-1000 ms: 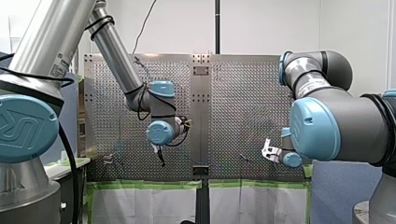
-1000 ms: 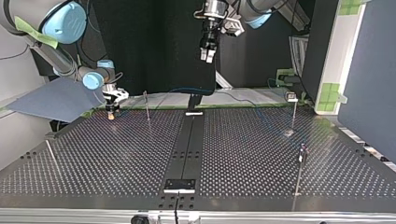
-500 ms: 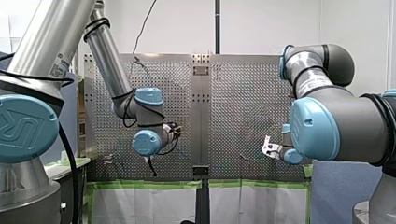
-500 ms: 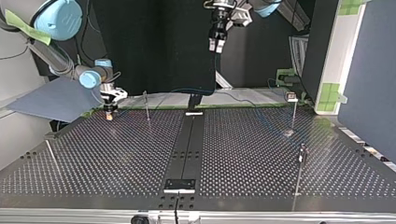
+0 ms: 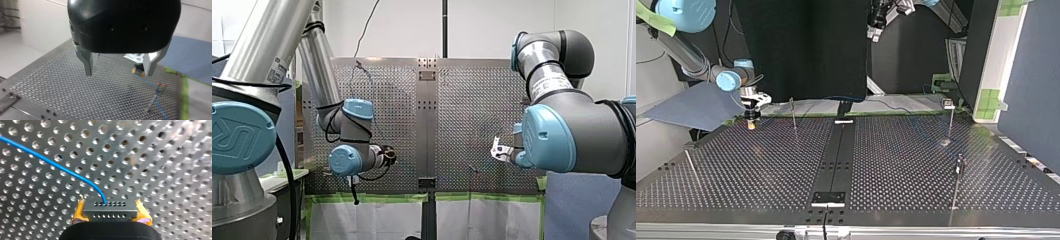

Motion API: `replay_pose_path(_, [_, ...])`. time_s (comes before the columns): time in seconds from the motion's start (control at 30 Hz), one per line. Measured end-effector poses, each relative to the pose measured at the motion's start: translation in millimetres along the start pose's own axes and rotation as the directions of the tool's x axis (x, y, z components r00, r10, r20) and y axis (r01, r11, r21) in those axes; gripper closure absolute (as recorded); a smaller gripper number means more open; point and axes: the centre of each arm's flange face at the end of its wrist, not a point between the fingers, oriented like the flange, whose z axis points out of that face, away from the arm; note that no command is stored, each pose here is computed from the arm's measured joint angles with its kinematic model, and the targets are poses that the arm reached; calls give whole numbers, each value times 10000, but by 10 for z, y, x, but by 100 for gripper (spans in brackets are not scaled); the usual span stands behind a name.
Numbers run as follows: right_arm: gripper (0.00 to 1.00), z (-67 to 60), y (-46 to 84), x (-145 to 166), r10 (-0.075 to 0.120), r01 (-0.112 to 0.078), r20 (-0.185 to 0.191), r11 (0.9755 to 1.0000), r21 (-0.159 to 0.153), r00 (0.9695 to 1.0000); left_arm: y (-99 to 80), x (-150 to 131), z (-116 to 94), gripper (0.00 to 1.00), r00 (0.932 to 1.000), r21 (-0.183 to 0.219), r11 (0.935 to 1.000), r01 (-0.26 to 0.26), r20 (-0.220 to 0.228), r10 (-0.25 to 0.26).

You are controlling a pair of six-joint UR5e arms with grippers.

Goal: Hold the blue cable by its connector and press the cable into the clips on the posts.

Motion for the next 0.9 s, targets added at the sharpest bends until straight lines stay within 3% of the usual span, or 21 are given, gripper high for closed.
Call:
replay_pose_path(0.3, [100,-124,41,271,255,-262,-549,9996,-125,9982,67,65,-126,0,9976,58,9995,-313,-624,316])
replay_pose_path(0.9, [100,-138,41,301,289,-297,-619,9995,-124,9977,66,67,-124,0,9972,57,9994,-350,-665,354])
